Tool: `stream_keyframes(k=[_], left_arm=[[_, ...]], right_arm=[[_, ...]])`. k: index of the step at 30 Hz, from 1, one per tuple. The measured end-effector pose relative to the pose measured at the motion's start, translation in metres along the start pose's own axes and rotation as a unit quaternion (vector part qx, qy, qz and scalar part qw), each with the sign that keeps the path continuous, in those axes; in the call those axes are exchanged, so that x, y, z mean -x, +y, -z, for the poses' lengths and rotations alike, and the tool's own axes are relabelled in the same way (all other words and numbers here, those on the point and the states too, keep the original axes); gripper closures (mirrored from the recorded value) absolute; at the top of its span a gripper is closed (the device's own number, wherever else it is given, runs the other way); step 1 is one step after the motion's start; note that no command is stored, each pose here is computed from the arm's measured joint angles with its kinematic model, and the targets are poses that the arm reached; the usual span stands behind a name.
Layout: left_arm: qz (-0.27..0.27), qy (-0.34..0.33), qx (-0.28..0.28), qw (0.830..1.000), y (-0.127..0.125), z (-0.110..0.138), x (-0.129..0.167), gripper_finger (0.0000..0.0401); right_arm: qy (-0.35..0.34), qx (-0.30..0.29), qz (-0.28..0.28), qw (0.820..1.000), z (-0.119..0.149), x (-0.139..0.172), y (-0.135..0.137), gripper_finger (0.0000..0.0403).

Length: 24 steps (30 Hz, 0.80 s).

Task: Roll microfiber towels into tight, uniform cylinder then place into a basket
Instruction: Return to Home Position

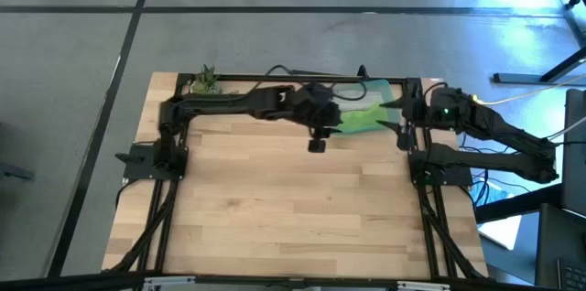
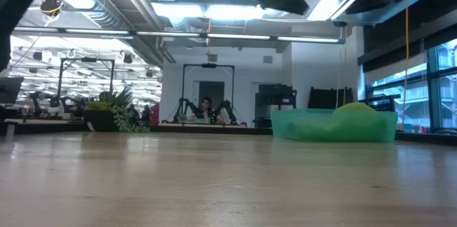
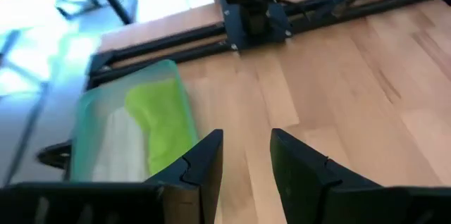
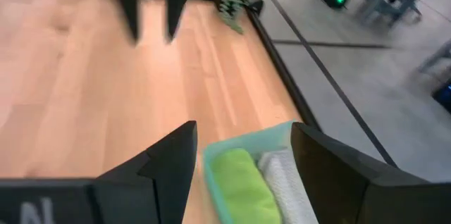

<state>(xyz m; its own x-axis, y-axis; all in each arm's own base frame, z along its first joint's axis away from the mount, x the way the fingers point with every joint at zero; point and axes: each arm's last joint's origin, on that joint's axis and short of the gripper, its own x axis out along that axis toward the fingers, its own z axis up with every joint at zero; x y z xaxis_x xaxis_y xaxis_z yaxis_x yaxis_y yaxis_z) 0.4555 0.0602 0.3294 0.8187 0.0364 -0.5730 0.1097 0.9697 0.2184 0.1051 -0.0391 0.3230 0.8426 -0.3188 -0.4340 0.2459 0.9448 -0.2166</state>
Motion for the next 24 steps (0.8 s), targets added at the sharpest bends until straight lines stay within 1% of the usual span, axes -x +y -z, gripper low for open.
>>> stream_keyframes(k=[3, 5, 9, 12, 16, 21, 24], left_arm=[[-0.025, -0.001, -0.001, 1.000, -0.014, 0.003, 0.027, 0.0287], [-0.048, -0.015, 0.004, 0.999, -0.024, 0.005, 0.047, 0.0287], [-0.062, -0.036, 0.031, 0.997, -0.048, 0.026, 0.085, 0.0287], [-0.073, -0.055, 0.045, 0.995, -0.068, 0.048, 0.117, 0.0287], [-0.109, -0.077, 0.077, 0.988, -0.095, 0.084, 0.157, 0.0287], [-0.121, -0.134, 0.097, 0.979, -0.118, 0.128, 0.196, 0.0287], [-0.120, -0.164, 0.110, 0.973, -0.126, 0.159, 0.209, 0.0287]], right_arm=[[-0.014, 0.009, -0.021, 1.000, 0.010, -0.003, 0.009, 0.0171], [-0.015, 0.008, -0.037, 0.999, 0.018, -0.008, 0.014, 0.0171], [-0.047, 0.017, -0.062, 0.997, 0.029, -0.021, 0.025, 0.0171], [-0.075, 0.025, -0.093, 0.993, 0.039, -0.032, 0.035, 0.0171], [-0.083, 0.031, -0.110, 0.990, 0.054, -0.042, 0.044, 0.0171], [-0.101, 0.032, -0.114, 0.988, 0.069, -0.048, 0.049, 0.0171], [-0.124, 0.018, -0.111, 0.986, 0.076, -0.049, 0.051, 0.0171]])
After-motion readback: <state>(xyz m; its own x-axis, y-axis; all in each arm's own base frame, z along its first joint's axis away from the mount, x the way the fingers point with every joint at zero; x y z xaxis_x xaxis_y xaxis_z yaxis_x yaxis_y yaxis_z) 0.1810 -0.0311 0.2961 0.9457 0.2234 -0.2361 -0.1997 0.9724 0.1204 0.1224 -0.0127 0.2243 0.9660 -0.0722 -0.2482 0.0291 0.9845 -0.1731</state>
